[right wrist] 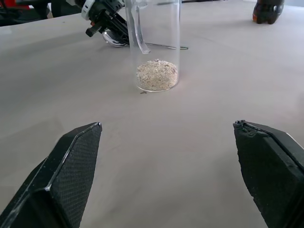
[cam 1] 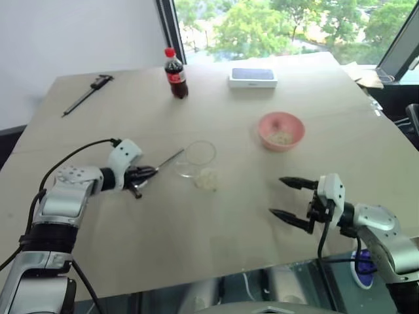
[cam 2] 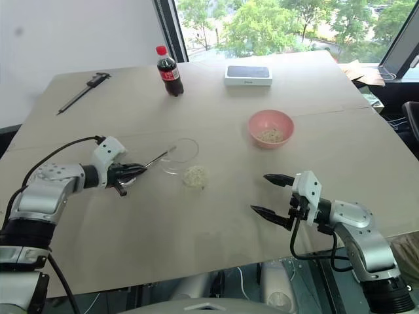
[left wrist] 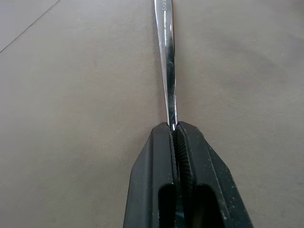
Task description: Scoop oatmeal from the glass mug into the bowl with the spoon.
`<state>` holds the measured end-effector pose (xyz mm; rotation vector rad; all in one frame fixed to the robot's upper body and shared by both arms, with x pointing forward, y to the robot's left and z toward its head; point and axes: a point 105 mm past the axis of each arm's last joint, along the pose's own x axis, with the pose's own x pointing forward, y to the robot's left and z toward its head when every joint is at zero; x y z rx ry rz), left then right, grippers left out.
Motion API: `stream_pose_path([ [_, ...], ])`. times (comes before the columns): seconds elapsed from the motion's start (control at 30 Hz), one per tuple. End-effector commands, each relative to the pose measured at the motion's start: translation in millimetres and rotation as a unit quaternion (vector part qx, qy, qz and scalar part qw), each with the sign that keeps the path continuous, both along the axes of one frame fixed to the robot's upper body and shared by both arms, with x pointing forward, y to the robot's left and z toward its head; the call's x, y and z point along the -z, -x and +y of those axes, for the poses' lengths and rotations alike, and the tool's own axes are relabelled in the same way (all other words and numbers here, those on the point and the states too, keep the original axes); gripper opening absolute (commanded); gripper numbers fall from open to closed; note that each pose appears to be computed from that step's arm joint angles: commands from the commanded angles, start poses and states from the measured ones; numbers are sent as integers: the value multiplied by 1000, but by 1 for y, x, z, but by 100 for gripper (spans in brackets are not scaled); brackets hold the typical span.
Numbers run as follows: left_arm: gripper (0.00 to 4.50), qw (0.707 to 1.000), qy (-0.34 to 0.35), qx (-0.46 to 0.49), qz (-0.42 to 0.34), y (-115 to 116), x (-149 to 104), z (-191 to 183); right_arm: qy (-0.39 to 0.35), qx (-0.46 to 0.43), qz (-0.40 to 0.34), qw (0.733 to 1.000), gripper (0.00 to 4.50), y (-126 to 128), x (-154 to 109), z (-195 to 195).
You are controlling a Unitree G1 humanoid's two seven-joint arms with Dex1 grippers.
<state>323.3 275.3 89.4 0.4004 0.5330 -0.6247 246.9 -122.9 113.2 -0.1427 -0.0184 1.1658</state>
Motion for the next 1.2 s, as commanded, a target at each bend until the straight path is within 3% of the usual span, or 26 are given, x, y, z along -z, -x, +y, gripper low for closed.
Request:
stream_pose_path([
  [0.03,6,998,-3,-31,47,17,33,7,-21,-18,-25,999,450,-1,-17,5],
  [0.2,6,998,1,-65,-4,19,21,16,-35,-52,-34,997,450,1,-29,12],
  [0.33,6,985,3,-58,-164,7,-30,6,-18,-32,-34,999,450,-17,-37,4],
  [0.43,6,969,19,-67,-236,4,-64,-2,-17,-15,-37,999,450,-33,-50,-4],
  [0.53,6,944,30,-81,-318,0,-102,-9,-17,14,-29,999,450,-59,-72,-15],
  [0.63,6,920,35,-89,-380,-2,-136,-16,-53,47,-25,997,450,-87,-110,-16],
  [0.83,6,884,40,-57,-463,-4,-182,-49,-137,39,11,990,450,-101,-168,20],
  [1.03,6,863,12,2,-505,-15,-197,-89,-221,49,117,967,450,-113,-198,74],
  [1.2,6,858,26,62,-509,-18,-197,-120,-249,58,118,960,450,-124,-206,97],
])
